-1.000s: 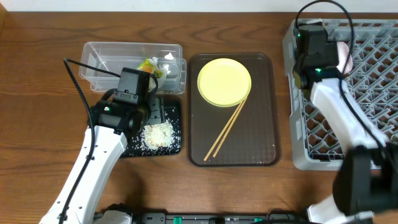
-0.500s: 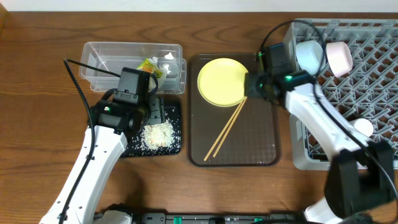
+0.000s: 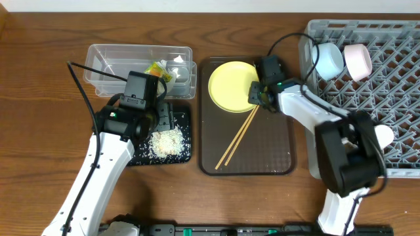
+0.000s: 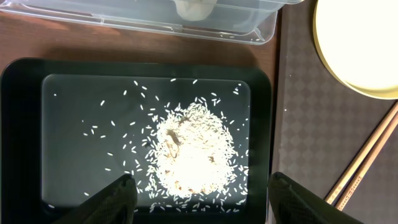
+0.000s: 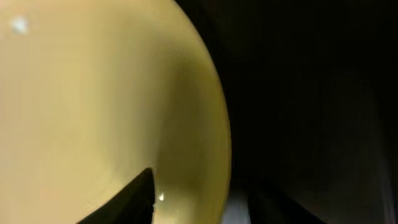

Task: Sort waste into correct bins and load items into the dishwasher rack
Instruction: 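Lift the yellow plate and stand it upright in the dish rack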

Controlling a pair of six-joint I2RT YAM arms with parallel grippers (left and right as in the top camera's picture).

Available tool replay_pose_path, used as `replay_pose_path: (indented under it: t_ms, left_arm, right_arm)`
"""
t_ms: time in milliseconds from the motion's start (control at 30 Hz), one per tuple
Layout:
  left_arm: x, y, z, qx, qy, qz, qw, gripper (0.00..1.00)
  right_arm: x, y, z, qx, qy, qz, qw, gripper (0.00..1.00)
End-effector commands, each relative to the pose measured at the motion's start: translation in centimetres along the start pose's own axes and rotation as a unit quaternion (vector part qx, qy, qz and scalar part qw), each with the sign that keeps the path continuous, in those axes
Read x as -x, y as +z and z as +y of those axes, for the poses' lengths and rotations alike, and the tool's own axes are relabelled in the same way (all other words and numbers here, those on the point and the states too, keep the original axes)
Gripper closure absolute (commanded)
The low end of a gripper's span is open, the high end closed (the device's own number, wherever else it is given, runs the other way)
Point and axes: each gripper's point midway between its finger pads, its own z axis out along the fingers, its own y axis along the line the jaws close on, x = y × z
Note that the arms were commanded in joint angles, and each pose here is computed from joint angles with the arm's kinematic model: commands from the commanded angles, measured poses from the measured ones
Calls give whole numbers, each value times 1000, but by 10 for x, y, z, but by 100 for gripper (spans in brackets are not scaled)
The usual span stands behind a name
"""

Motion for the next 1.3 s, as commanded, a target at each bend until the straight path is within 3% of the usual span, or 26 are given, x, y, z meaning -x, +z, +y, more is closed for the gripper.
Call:
replay_pose_path:
  t_ms: [0, 67, 200, 400, 600, 867, 1067, 1267]
  left_arm:
    - [2, 0, 3, 8, -3, -3, 1000, 30]
    - [1, 1, 4, 9, -2, -2, 1000, 30]
    - [-1, 2, 4, 10, -2, 1, 1000, 30]
    - [-1, 2, 4, 10, -2, 1, 1000, 30]
    - [-1, 2, 4, 10, -2, 1, 1000, 30]
    - [-1, 2, 4, 10, -2, 1, 1000, 30]
    - [-1, 2, 4, 10, -2, 1, 1000, 30]
    - [-1, 2, 4, 10, -2, 1, 1000, 30]
  right_arm:
    - [-10, 17, -5, -11, 35, 11, 999, 69]
    - [-6, 18, -2, -6, 40, 2, 999, 84]
    - [19, 9, 4, 12, 42, -39, 998, 99]
    - [62, -41, -9, -7, 10, -109, 994, 99]
    - [93, -134, -59, -100, -38, -173, 979, 99]
    - [122, -262, -156, -308, -112, -248, 912, 99]
    - [120, -327, -216, -449, -148, -226, 852, 99]
    - [103, -323, -249, -484, -163, -155, 846, 99]
